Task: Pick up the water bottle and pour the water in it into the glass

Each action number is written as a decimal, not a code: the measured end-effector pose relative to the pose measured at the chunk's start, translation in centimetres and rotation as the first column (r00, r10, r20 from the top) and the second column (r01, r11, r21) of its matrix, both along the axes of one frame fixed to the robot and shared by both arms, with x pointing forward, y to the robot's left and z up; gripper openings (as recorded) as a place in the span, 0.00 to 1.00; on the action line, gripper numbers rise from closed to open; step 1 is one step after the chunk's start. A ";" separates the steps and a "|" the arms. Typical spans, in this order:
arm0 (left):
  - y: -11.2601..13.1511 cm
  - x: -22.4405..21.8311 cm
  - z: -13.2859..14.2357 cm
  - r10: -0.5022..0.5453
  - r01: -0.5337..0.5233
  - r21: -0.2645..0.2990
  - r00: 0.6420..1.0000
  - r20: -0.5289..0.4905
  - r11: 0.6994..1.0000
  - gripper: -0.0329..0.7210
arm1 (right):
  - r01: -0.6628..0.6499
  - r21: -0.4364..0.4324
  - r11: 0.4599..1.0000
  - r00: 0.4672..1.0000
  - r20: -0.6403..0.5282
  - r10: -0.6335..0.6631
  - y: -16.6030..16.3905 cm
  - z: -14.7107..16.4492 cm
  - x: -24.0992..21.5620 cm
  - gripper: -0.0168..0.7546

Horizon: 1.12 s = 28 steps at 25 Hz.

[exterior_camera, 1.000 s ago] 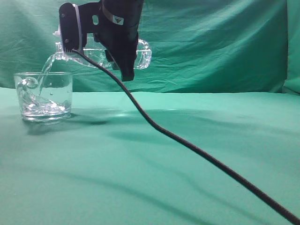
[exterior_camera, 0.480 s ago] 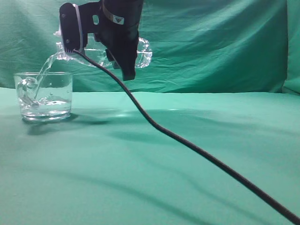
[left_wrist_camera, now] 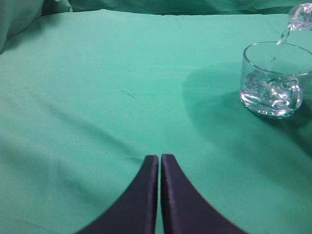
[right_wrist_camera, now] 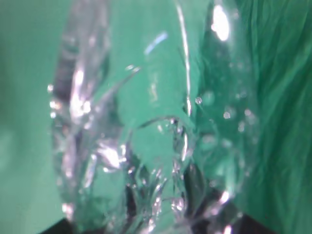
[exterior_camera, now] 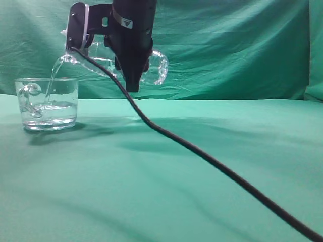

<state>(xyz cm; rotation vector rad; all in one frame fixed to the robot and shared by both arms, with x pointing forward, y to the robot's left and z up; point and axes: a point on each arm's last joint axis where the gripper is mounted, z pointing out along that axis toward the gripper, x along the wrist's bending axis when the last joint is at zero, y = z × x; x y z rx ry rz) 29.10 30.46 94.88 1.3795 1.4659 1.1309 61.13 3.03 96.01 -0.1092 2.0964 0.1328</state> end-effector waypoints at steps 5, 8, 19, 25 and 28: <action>0.0 0.0 0.0 0.000 0.000 0.000 1.000 0.000 1.000 0.04 | 0.136 0.164 0.977 0.983 -0.148 -0.112 -0.1 -0.8 -0.6 0.37; 0.0 0.0 0.0 0.000 0.000 0.000 1.000 0.000 1.000 0.04 | 0.286 0.323 0.902 0.950 -0.216 -0.224 -0.3 -0.3 -0.7 0.37; 0.0 0.0 0.0 0.000 0.000 0.000 1.000 0.000 1.000 0.04 | 0.493 0.727 0.478 0.870 -0.426 -0.249 -8.8 8.0 0.0 0.37; 0.0 0.0 0.0 0.000 0.000 0.000 1.000 0.000 1.000 0.04 | 0.442 0.834 0.332 0.897 -0.422 -0.133 -16.3 7.9 -1.3 0.37; 0.0 0.0 0.0 0.000 0.000 0.000 1.000 0.000 1.000 0.04 | 0.416 0.866 0.276 0.907 -0.415 -0.065 -19.5 6.5 -2.2 0.37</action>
